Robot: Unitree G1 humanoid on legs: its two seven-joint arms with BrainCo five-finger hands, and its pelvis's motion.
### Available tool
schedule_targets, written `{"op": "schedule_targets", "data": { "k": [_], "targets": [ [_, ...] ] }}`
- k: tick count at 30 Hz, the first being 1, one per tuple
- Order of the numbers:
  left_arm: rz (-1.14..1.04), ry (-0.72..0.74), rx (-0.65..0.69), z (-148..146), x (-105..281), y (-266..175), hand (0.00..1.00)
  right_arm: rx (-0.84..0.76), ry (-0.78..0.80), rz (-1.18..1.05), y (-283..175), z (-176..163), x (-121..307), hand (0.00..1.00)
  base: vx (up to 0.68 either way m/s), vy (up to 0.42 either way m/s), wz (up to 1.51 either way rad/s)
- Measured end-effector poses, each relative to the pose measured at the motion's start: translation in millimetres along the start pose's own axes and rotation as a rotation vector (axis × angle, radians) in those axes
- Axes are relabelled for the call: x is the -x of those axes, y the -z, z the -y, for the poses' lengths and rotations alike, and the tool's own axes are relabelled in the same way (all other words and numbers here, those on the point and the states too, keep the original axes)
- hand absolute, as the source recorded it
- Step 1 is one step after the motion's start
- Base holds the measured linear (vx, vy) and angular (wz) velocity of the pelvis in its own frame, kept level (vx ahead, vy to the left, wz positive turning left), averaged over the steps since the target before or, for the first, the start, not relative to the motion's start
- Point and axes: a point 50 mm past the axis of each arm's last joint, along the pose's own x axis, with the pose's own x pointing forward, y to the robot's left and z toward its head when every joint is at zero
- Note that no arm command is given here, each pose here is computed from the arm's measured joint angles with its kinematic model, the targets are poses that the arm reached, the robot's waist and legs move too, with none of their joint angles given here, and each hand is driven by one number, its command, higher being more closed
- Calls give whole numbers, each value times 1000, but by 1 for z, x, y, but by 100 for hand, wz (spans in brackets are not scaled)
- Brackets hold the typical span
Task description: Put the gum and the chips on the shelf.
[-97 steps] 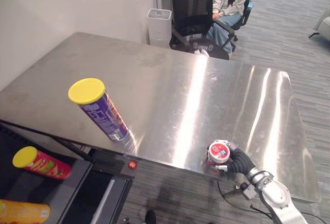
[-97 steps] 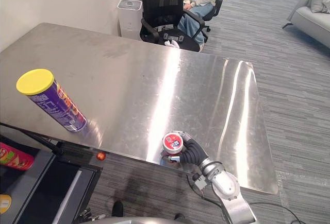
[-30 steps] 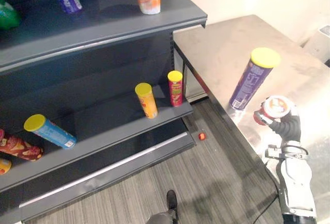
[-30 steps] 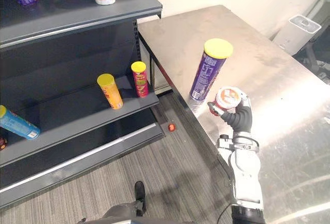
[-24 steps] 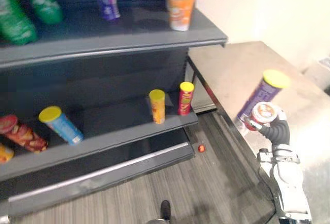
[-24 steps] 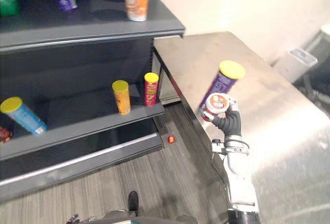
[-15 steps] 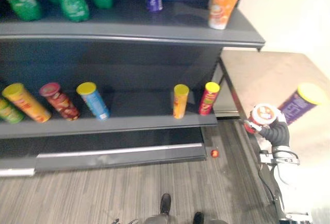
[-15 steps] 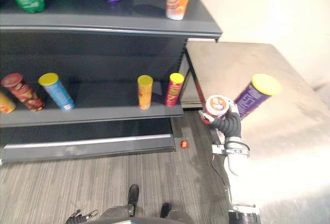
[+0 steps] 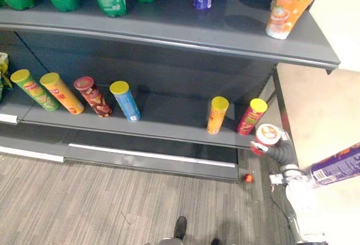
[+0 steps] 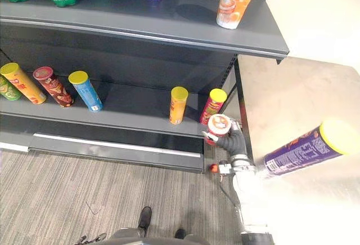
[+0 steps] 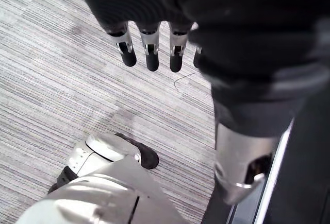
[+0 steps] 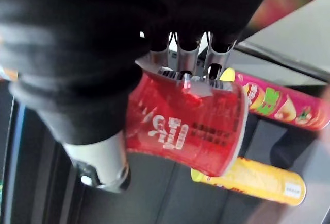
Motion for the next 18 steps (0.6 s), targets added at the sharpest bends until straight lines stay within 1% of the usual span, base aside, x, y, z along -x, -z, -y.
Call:
{"op": "schedule_targets", "data": {
  "k": [5,8,10,14,18],
  "targets": [
    [23,23,-3,7,-2,-8,0,-23,-82,107,-22,-18,-24,100,-43,-3,24],
    [29,33,-4,14,-2,-12,0,-33,-99,188,-41,-20,-40,100,-140,-8,-1],
    [22,47,-22,18,-1,-9,0,-28,-108,222,-49,-22,-48,100,-106,5,-21],
    [9,54,-60,18,0,-2,0,-25,-161,307,-71,-37,-62,100,-84,33,-36],
    [22,69,-124,18,0,-6,0,22,-177,440,-109,-38,-85,100,-27,20,-18]
  ]
}}
